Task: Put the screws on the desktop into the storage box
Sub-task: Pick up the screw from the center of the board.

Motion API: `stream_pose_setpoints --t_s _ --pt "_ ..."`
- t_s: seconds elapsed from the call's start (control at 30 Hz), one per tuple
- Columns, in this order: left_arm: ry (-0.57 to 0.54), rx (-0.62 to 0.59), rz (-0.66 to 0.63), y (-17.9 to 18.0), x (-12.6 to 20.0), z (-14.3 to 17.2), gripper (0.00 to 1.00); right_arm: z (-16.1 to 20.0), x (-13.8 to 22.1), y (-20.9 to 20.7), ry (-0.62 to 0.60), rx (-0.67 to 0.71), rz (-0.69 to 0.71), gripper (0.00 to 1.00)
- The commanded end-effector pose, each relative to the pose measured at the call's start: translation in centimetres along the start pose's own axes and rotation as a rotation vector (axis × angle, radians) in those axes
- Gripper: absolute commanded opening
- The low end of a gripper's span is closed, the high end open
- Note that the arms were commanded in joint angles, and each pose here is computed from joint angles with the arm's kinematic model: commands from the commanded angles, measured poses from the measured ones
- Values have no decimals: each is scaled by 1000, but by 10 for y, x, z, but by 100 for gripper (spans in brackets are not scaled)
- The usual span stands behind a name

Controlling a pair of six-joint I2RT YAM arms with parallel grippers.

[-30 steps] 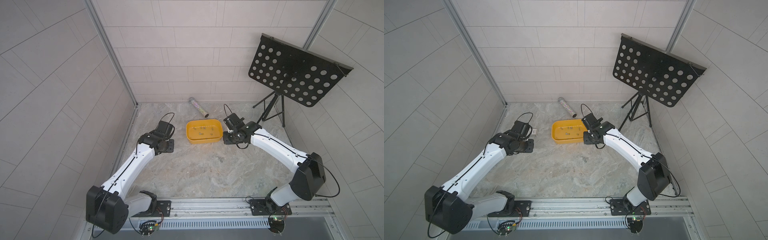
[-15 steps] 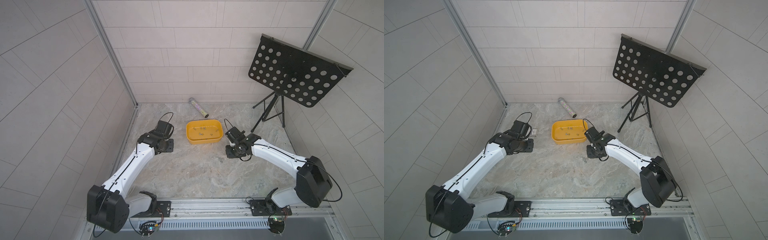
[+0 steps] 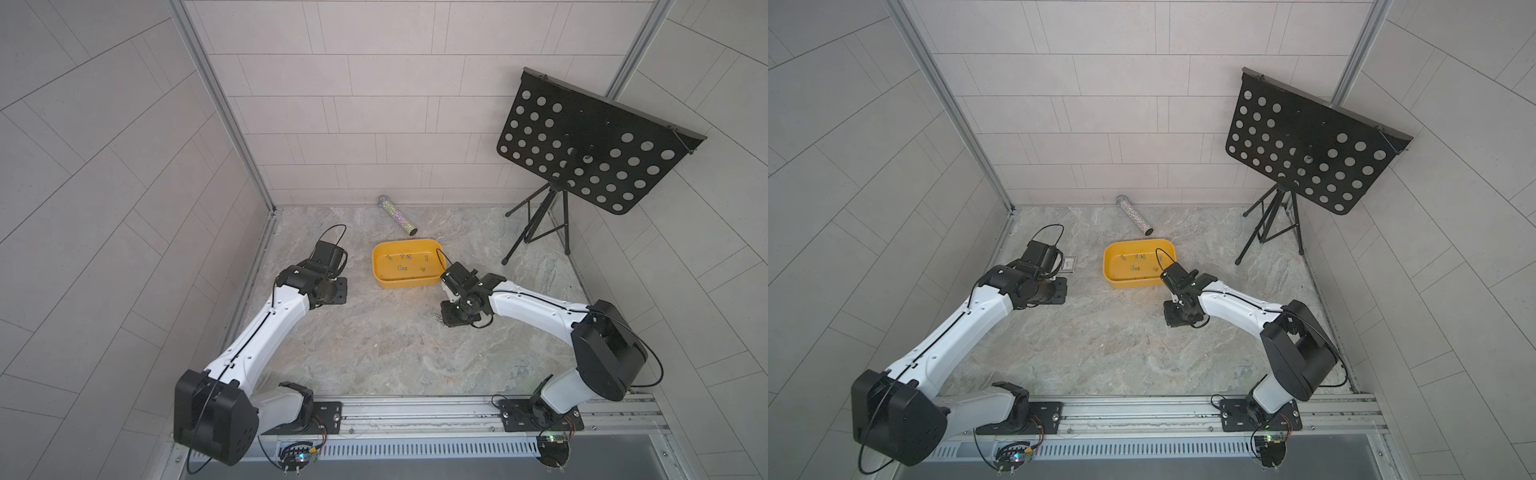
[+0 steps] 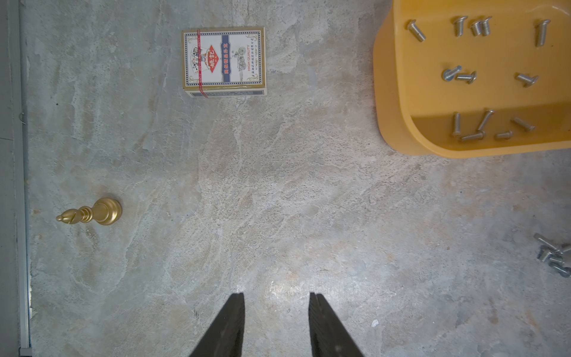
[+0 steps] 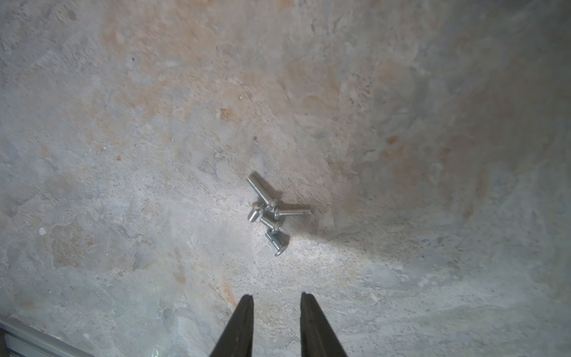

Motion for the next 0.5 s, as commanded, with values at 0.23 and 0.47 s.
stream_pose_setpoints --t_s 0.23,0.47 --pt "26 3 -13 3 -5 5 43 3 -15 -1 51 44 31 35" --pt "25 7 -4 3 -5 4 43 0 -23 1 74 62 50 35"
Point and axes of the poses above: each gripper's point midway between its finger pads, its own x axis back along the fingers, its own y axis along the line the jaws close on, z = x × y, the point moved 5 cm from there along x, back along the fingers, and after that the axes turned 4 degrees about -x, right-handed, at the moved point
